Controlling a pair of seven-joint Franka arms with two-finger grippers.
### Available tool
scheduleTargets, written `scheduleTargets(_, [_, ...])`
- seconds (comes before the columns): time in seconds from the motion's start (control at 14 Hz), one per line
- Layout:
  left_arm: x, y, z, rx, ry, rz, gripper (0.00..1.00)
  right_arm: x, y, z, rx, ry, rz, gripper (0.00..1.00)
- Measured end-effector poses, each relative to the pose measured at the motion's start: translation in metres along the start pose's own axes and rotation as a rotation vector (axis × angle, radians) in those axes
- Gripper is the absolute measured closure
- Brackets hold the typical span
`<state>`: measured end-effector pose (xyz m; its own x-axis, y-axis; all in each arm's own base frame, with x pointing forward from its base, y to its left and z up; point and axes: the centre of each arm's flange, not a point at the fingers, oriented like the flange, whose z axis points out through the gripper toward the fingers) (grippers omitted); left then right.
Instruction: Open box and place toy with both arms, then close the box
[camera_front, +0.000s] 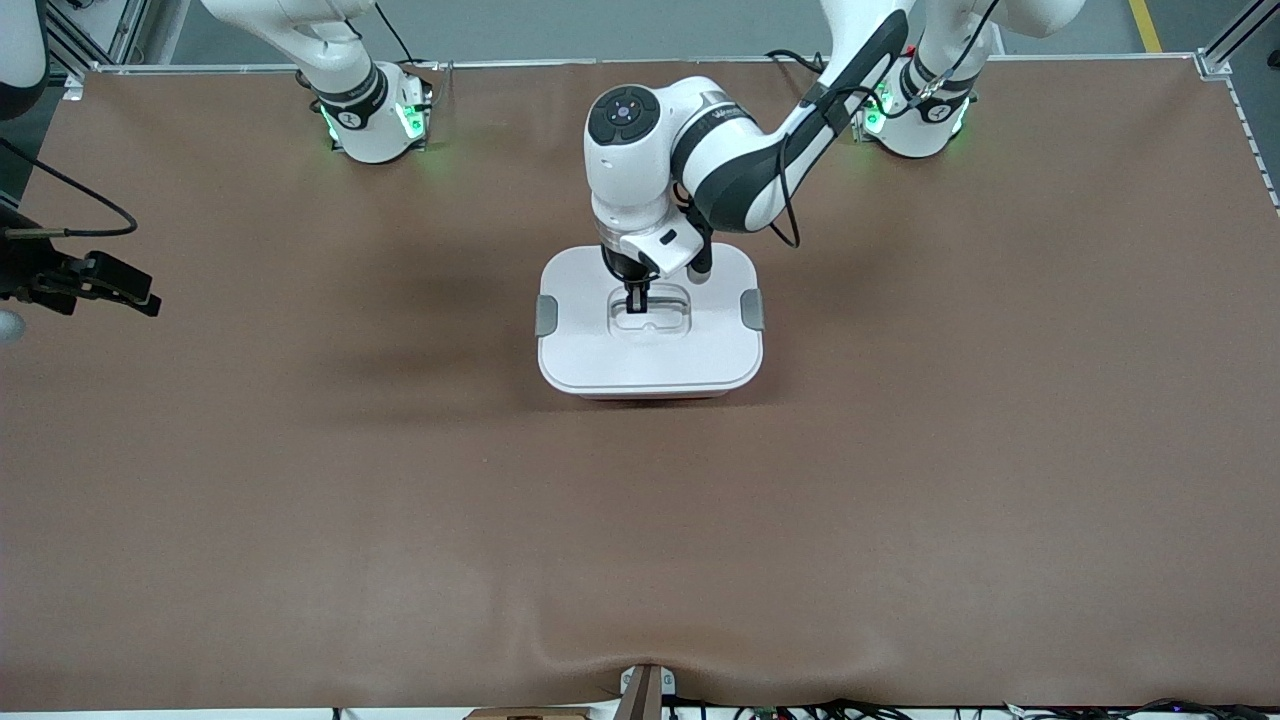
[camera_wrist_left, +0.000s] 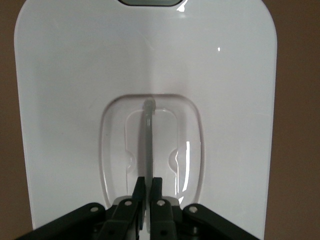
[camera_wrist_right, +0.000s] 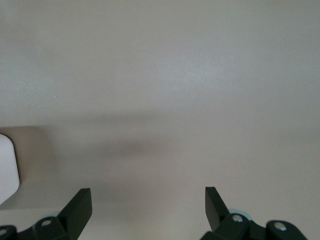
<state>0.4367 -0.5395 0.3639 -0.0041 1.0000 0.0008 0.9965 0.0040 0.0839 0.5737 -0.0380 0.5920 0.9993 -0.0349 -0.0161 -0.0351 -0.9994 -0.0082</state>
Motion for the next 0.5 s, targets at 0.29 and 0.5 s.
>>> scheduleTargets(0.29, [0.0001,-0.0011,0.0046,0.006,0.005,0.001,0.93,0.0004,0.0,0.0013,0.0,-0.002,0.0,0.0])
scheduleTargets(0.5, [-0.001,-0.0024,0.0066,0.007,0.008,0.005,0.93,0.0006,-0.0001,0.002,0.0,-0.004,0.0,0.0])
